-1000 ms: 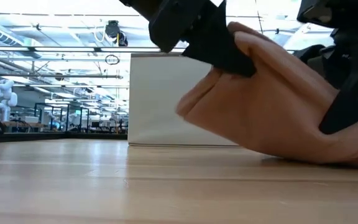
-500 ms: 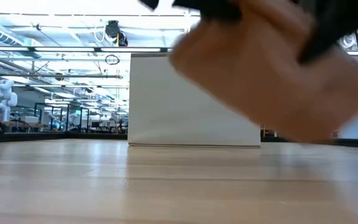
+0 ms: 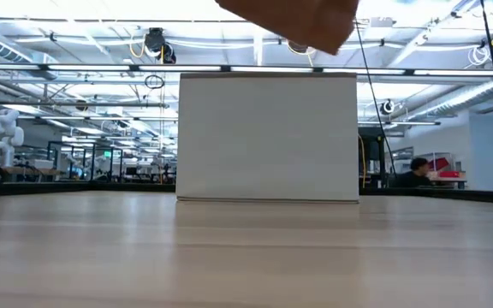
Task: Fold towel
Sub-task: Put the brown towel with white checkered lines into the laundry bin
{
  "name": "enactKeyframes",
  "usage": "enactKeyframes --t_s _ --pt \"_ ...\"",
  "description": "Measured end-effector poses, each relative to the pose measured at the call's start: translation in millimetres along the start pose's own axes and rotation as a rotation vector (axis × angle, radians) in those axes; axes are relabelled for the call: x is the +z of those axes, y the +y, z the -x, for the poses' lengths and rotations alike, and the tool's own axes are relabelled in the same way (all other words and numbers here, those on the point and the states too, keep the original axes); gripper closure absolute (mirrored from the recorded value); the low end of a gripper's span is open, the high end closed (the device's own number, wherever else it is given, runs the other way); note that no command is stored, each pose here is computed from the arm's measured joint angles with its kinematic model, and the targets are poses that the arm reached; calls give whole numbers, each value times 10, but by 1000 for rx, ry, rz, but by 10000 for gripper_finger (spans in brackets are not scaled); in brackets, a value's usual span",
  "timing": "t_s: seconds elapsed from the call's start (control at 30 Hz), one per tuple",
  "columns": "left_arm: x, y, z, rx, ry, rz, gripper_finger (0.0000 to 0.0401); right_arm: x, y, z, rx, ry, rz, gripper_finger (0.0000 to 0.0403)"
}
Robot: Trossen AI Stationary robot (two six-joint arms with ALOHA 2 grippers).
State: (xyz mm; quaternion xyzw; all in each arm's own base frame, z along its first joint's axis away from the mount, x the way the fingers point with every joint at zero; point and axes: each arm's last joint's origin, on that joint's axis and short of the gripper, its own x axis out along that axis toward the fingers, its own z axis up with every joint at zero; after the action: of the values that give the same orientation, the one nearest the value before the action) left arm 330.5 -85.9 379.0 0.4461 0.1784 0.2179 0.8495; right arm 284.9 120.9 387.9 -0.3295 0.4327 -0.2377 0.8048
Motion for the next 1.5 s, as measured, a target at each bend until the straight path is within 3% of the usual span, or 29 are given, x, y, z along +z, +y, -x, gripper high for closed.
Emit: enactKeyframes --t_s 0.17,0.27,0.37,0.53,0.77,1.07,1.37,1.5 --pt "-330 535 -171 38 4 -10 383 85 -691 -216 -25 40 -11 380" --pt "-595 719 -370 39 58 -27 383 52 -1032 -458 21 76 -24 380" --pt "-893 837 -573 -15 107 -43 383 -16 -1285 -713 63 102 -38 380" --pt "-1322 974 -862 -64 168 51 383 -108 -1528 -1129 126 137 -50 380" --pt "-1724 999 -1079 -171 228 108 381 -209 -1623 -1643 263 181 -76 380" --pt "-2056 858 -1276 -303 322 145 376 -332 -1638 -2159 383 234 -129 378" --pt "-2117 795 -1301 -355 344 204 374 -423 -1622 -2301 492 277 -231 308" --pt "-2134 760 -1280 -399 361 226 351 -421 -1608 -2291 505 282 -241 269"
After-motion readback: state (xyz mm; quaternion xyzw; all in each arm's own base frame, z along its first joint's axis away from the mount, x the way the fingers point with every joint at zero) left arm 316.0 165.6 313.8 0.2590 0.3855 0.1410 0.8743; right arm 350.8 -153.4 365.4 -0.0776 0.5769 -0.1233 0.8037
